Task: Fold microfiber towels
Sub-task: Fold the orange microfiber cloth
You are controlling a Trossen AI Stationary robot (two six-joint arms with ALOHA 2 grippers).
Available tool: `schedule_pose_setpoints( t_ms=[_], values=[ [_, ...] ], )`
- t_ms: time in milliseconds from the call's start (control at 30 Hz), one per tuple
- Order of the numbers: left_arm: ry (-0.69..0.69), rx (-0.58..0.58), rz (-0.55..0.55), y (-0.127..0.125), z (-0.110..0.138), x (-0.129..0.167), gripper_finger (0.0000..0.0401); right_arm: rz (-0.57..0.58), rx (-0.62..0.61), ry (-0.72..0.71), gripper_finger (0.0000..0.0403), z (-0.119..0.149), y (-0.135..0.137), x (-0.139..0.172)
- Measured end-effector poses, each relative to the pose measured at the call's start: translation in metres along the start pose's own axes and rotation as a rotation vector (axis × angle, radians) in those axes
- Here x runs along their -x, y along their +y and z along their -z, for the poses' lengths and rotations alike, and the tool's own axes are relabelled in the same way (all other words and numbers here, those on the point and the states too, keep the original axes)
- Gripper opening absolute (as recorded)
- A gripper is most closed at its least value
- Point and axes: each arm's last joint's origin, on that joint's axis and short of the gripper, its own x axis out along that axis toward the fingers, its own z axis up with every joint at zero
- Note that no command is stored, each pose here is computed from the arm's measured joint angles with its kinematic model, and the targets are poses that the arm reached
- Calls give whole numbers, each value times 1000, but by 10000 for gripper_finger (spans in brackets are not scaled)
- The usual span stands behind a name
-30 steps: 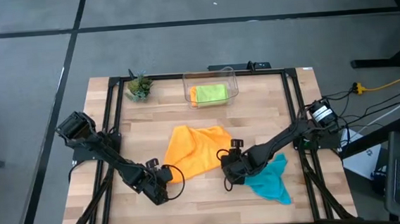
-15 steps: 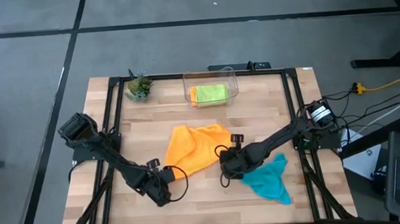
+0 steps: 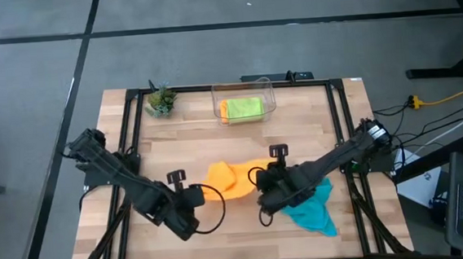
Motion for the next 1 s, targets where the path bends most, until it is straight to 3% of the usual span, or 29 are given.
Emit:
schedule_pose_setpoints(
  t_ms=[200,333,467,567,733,1000],
  values=[
    [-38,-57,40,3,-5,40,0,-65,36,-95,4,-4,-13,52],
    [-69,-78,59,4,-3,60,0,-18,25,-184,4,-5,-20,74],
    [-111,-98,34,5,0,73,0,-136,110,-183,4,-6,-24,84],
    [-120,-102,25,5,2,76,0,0,3,-234,4,-7,-28,85],
    [-130,-95,47,3,1,77,0,-347,209,-175,4,-6,-17,88],
    [-205,9,271,7,-14,114,0,-394,170,-365,4,-3,-37,136]
  ],
)
